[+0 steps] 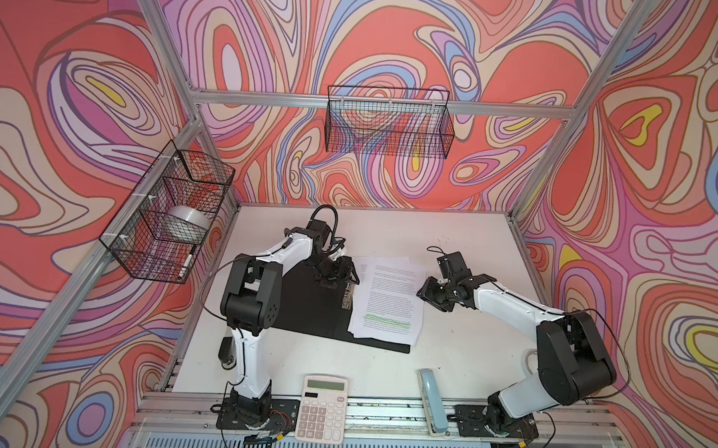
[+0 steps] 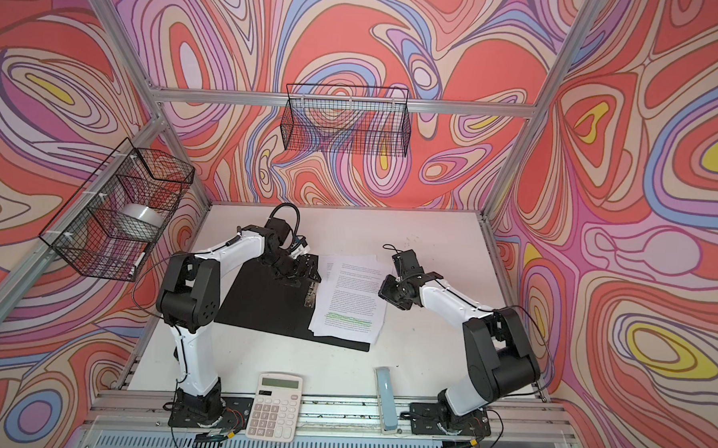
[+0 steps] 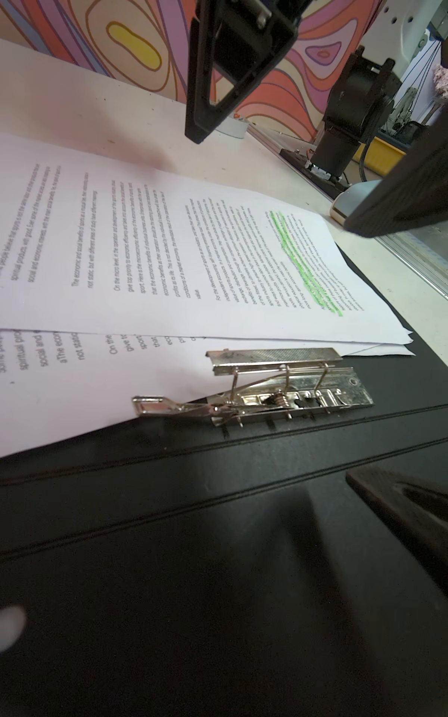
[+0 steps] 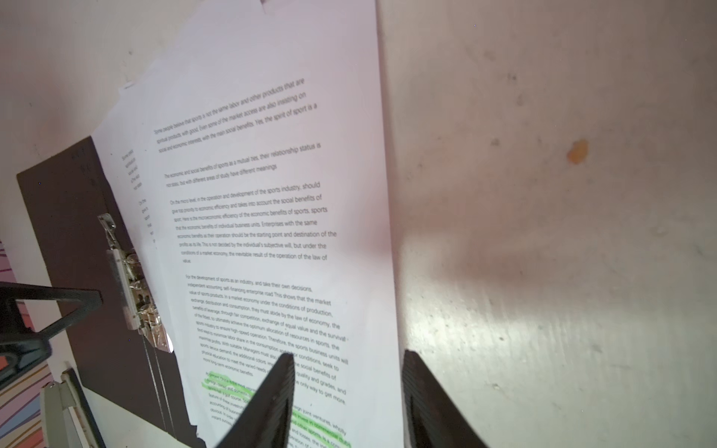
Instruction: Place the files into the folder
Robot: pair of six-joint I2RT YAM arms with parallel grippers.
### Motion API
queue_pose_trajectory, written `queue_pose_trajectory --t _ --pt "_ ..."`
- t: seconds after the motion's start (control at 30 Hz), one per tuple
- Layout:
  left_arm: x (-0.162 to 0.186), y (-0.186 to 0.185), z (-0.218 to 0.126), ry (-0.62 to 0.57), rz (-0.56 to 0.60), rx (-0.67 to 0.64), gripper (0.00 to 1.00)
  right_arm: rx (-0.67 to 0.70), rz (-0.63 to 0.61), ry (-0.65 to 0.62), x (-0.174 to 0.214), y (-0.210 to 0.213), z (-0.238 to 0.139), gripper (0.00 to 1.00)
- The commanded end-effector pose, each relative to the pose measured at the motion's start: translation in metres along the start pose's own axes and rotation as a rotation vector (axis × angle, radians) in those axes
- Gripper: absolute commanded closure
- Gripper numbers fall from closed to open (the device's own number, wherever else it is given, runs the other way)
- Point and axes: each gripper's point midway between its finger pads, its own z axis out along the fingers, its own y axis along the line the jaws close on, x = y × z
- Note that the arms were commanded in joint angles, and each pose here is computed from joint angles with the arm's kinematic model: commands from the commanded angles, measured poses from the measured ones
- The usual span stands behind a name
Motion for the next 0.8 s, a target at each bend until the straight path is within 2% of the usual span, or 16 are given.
queue_pose_trajectory --t 0.0,0.37,0.77 --pt "0.000 -0.001 0.002 0.017 0.010 -0.006 0.07 0.026 0.035 0.009 0.011 -0.014 0.005 0.52" --pt "0.006 0.002 0.004 0.029 0.001 -0.005 0.07 -0.055 0.015 0.091 0.020 -0.001 0.026 0.52" --pt "0.004 0.003 0.008 0.040 -0.006 -0.002 0.07 -0.032 -0.147 0.173 0.027 0.032 0.035 0.53"
